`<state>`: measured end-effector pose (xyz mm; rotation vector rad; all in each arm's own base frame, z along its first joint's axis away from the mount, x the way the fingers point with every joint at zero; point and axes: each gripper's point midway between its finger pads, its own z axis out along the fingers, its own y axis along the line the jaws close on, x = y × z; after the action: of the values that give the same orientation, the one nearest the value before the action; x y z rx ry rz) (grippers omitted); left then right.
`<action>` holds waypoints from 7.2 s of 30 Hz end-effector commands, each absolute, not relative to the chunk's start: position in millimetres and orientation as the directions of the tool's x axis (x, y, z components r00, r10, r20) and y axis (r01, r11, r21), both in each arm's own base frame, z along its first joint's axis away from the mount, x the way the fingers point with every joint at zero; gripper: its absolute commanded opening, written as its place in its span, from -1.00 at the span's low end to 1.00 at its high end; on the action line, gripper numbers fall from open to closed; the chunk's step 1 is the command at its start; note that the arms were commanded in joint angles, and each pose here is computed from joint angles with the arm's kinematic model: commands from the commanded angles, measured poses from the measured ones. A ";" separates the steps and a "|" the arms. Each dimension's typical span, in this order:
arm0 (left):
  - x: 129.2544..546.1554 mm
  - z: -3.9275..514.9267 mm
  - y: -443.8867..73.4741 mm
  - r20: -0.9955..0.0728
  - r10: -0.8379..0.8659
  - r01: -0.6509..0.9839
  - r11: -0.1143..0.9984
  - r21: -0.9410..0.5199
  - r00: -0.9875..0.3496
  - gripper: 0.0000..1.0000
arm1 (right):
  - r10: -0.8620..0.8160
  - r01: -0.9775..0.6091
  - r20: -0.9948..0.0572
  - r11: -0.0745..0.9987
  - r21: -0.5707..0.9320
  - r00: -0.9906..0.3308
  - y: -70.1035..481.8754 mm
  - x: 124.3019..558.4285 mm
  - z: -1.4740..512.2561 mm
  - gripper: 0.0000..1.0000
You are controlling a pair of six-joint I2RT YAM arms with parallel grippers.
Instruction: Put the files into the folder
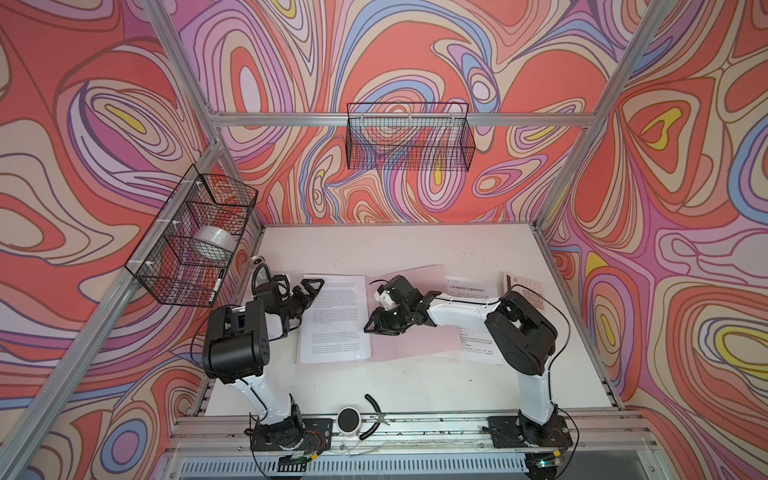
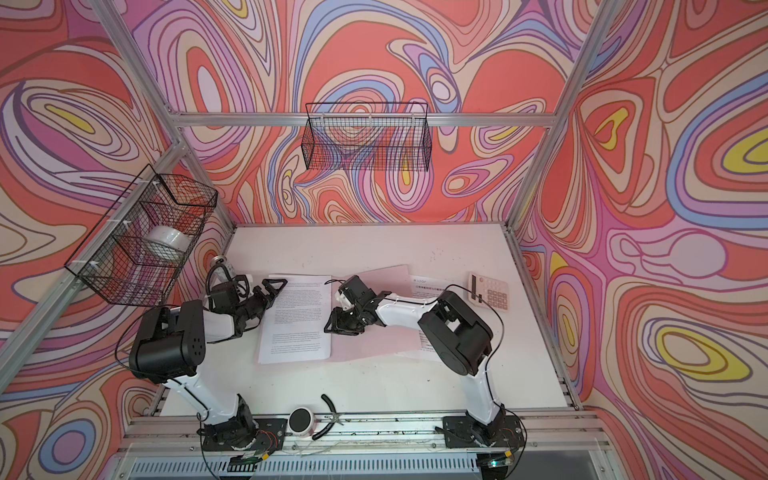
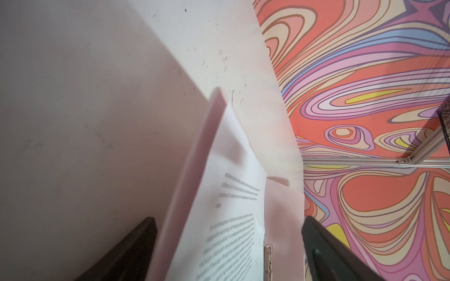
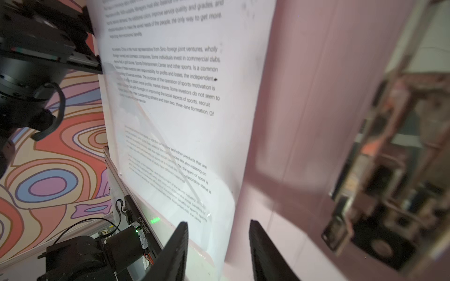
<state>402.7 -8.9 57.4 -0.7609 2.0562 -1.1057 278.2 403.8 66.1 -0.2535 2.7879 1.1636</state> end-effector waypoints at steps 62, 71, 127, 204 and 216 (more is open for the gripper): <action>292.8 117.7 -0.1 -0.554 -0.694 -0.178 0.684 -0.708 -0.460 -1.00 | 0.009 -0.127 -0.206 0.761 0.636 -0.978 326.3 315.8 55.2 -0.52; 292.5 115.9 0.5 -0.561 -0.688 -0.175 0.690 -0.703 -0.460 -1.00 | -0.012 -0.125 -0.173 0.740 0.661 -0.985 342.8 315.0 41.6 -0.63; 291.1 115.5 -0.7 -0.569 -0.677 -0.165 0.698 -0.696 -0.466 -1.00 | 0.095 0.130 0.089 0.753 0.645 -0.991 309.9 308.9 -3.2 -1.00; 327.5 191.7 30.1 -0.753 -0.542 -0.256 0.840 -0.479 -0.373 0.96 | 0.078 -0.086 -0.362 0.905 0.416 -0.929 222.4 358.7 84.4 -0.23; 384.0 278.7 -151.1 -0.795 -0.340 0.167 0.864 -0.475 -0.502 0.91 | 0.188 -0.053 -0.431 0.871 0.488 -0.883 197.7 371.2 134.6 -0.22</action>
<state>362.6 -116.2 286.7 -0.1990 1.9522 -0.5948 369.3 206.4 114.0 0.0756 2.6213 0.6916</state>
